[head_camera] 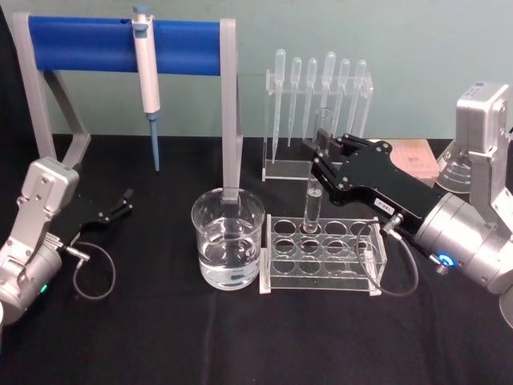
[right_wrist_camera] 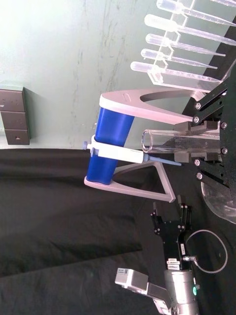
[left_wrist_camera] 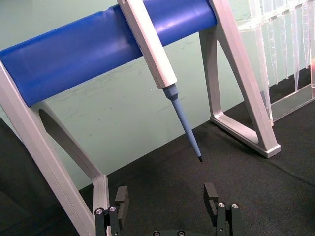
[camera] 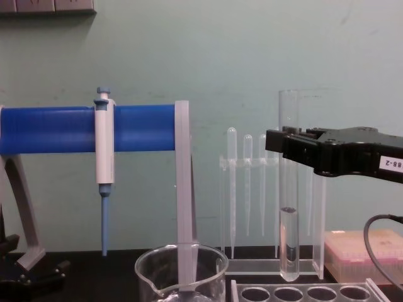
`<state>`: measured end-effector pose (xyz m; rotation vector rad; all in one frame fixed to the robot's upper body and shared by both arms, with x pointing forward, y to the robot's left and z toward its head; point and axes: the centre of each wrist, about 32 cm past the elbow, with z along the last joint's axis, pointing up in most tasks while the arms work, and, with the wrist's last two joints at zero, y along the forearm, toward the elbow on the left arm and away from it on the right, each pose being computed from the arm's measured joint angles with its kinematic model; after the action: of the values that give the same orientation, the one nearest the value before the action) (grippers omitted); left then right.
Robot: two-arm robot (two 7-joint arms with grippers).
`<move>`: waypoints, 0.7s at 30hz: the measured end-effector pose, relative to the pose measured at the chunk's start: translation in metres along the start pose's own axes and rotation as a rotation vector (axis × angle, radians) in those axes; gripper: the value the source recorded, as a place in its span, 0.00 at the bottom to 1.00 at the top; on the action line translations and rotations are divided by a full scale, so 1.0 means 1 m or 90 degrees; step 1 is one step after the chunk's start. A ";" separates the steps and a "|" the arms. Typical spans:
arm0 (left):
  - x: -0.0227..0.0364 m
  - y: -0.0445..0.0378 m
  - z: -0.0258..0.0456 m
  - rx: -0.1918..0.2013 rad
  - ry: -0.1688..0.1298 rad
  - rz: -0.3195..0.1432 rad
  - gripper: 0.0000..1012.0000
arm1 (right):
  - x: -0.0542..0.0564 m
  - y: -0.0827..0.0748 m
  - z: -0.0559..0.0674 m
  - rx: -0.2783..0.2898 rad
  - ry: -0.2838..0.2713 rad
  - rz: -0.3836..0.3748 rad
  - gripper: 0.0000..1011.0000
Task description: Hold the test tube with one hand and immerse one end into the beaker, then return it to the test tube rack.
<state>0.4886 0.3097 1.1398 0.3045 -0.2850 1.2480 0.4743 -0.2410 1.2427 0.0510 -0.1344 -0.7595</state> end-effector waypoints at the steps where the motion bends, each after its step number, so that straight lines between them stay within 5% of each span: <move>1: 0.0000 0.0000 0.0000 0.000 0.000 0.000 0.99 | 0.000 0.000 0.000 0.000 0.000 0.000 0.22; 21: 0.0000 0.0000 0.0000 0.000 0.000 0.000 0.99 | 0.000 0.000 -0.001 -0.003 0.001 0.001 0.22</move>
<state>0.4886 0.3097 1.1398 0.3045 -0.2851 1.2479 0.4748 -0.2411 1.2418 0.0469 -0.1317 -0.7587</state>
